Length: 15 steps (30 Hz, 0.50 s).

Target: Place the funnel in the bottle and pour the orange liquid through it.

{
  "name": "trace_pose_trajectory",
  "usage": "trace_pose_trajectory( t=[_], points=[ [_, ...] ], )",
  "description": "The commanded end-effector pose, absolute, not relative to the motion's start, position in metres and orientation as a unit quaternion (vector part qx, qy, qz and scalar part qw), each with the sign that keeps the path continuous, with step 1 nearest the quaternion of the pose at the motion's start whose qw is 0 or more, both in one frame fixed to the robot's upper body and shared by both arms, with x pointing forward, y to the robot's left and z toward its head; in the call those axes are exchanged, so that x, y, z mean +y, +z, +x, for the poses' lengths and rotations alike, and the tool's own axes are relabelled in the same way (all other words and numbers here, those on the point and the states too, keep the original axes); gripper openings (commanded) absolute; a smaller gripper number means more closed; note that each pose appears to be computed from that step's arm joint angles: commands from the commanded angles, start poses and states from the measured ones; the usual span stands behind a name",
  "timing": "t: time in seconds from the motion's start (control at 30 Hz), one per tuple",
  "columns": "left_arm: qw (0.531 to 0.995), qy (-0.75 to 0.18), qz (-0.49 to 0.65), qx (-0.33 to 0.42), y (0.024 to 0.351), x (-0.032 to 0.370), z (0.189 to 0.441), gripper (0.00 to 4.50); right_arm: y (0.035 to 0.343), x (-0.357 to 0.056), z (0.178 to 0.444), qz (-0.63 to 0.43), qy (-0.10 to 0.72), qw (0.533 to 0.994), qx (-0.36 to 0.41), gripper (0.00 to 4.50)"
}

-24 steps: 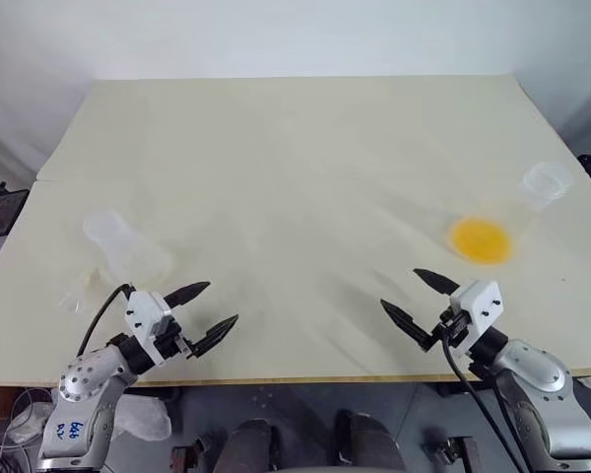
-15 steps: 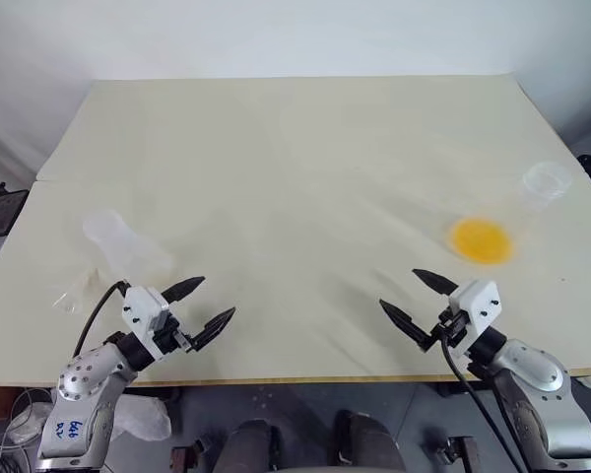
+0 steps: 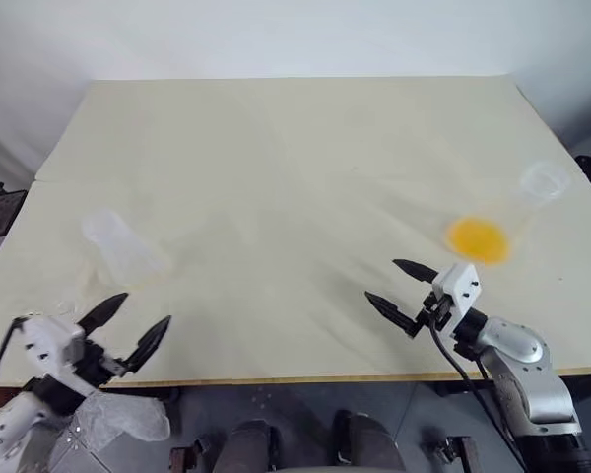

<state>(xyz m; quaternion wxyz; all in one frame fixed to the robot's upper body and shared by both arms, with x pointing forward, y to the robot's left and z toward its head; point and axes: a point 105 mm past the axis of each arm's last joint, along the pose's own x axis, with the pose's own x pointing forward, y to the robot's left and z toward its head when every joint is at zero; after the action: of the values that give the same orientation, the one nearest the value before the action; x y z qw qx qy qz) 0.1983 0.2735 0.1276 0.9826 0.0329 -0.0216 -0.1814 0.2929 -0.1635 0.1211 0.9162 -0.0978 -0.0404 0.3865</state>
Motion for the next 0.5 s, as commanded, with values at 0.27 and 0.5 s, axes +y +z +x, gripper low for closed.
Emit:
trace_pose_trajectory(
  t=[0.27, 0.5],
  points=[
    [0.993, -0.08, 0.046, -0.07, 0.166, 0.311, 0.224, 4.5, 0.132, -0.16, 0.297, -0.098, 0.399, 0.909, -0.065, 4.47],
    [0.99, -0.092, 0.059, -0.087, 0.175, 0.313, 0.261, 4.5, 0.133, -0.167, 0.286, -0.103, 0.381, 0.917, -0.064, 4.47]
  ],
)
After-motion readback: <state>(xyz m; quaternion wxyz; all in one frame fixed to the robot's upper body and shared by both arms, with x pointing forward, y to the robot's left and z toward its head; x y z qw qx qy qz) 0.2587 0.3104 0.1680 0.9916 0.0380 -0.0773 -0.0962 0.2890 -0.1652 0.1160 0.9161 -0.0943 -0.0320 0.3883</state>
